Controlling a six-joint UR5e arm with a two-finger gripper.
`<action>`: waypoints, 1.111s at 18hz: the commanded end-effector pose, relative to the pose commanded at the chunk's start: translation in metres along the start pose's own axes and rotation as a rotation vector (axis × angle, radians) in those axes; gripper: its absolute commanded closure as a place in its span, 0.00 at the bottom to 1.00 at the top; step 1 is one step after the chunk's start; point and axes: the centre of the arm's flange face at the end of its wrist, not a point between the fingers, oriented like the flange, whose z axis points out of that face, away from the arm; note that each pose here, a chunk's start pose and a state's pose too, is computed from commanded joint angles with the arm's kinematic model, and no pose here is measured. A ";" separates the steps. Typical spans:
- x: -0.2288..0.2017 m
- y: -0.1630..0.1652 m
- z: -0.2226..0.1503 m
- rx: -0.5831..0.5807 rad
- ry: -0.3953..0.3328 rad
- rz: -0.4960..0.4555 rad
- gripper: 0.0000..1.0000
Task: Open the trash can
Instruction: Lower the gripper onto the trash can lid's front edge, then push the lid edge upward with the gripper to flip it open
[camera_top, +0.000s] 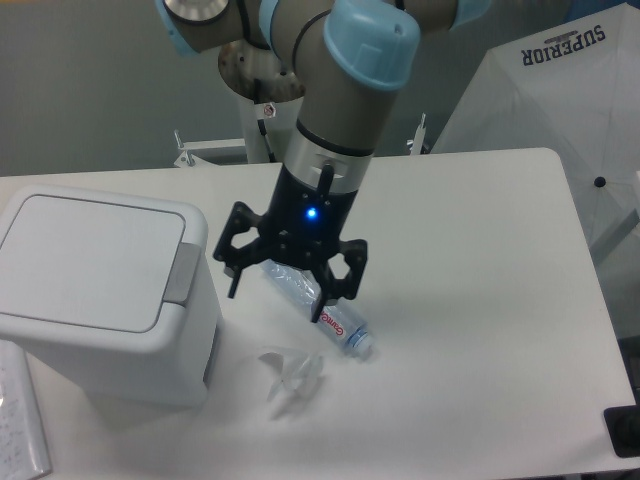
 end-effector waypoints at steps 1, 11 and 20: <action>0.004 0.000 0.004 -0.005 0.007 0.004 0.00; 0.027 0.010 0.020 -0.039 0.040 0.008 0.00; 0.027 0.014 0.019 -0.034 0.047 -0.008 0.00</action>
